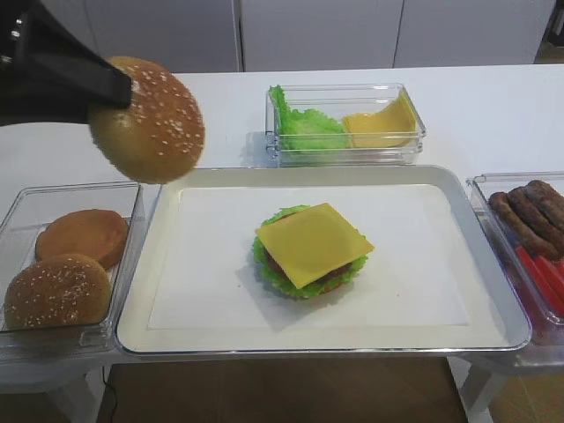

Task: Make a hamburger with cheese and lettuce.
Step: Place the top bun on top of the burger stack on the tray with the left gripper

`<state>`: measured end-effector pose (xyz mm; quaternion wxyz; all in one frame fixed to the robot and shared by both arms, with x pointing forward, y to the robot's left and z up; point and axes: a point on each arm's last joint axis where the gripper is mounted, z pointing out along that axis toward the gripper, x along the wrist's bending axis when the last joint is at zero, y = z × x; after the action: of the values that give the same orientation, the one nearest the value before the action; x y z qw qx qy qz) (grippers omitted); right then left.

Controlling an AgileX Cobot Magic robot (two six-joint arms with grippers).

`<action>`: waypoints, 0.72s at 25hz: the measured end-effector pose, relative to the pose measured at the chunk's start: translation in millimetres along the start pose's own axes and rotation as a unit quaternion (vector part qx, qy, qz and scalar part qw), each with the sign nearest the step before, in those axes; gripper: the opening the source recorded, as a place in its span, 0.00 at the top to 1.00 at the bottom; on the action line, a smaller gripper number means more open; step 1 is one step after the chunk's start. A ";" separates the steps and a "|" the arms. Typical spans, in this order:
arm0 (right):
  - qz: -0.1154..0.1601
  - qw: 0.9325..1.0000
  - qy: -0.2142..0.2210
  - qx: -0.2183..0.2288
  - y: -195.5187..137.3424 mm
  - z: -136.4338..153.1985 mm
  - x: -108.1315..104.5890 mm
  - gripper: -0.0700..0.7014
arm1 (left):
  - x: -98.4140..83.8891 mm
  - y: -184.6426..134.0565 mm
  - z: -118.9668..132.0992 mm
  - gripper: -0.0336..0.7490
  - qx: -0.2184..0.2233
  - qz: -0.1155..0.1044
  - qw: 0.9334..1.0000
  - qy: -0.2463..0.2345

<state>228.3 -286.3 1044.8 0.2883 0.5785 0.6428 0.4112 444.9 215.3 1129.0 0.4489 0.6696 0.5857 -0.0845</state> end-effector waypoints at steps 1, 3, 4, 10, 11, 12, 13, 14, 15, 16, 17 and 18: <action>0.000 1.000 0.000 0.000 0.0 0.0 0.0 0.33 | -2.0 -0.5 9.1 0.69 0.009 -0.002 1.000 -0.009; 0.000 1.000 0.000 0.000 0.0 0.0 0.0 0.33 | -5.1 1.2 27.3 0.69 0.018 -0.011 0.999 -0.024; 0.000 1.000 0.000 0.000 0.0 0.0 0.0 0.33 | -6.0 1.6 38.3 0.69 0.025 -0.019 0.999 -0.032; 0.000 1.000 0.000 0.000 0.0 0.0 0.0 0.33 | -3.7 -1.2 99.7 0.69 0.078 -0.075 0.993 -0.056; 0.000 1.000 0.000 0.000 0.0 0.0 0.0 0.33 | -2.5 -2.1 106.5 0.69 0.086 -0.084 0.991 -0.060; 0.000 1.000 0.000 0.000 0.0 0.0 0.0 0.33 | -0.5 -2.9 113.4 0.69 0.094 -0.091 0.989 -0.063; 0.000 1.000 0.000 0.000 0.0 0.0 0.0 0.33 | 0.7 -3.5 119.4 0.69 0.100 -0.097 0.988 -0.069; 0.000 1.000 0.000 0.000 0.0 0.0 0.0 0.33 | 1.3 -3.2 123.1 0.69 0.102 -0.105 0.986 -0.077; 0.000 1.000 0.000 0.000 0.0 0.0 0.0 0.33 | 1.6 -2.8 126.8 0.69 0.102 -0.112 0.985 -0.086; 0.000 1.000 0.000 0.000 0.0 0.0 0.0 0.33 | 1.9 -2.0 129.7 0.69 0.101 -0.115 0.984 -0.094; 0.000 1.000 0.000 0.000 0.0 0.0 0.0 0.33 | 1.4 -0.9 131.9 0.69 0.097 -0.121 0.982 -0.105; 0.000 1.000 0.000 0.000 0.0 0.0 0.0 0.33 | 0.8 0.1 133.5 0.69 0.094 -0.128 0.981 -0.115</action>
<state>228.3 -286.3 1044.8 0.2883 0.5785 0.6428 0.4112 500.4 122.4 1050.7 0.4334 0.6142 0.6007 -0.2721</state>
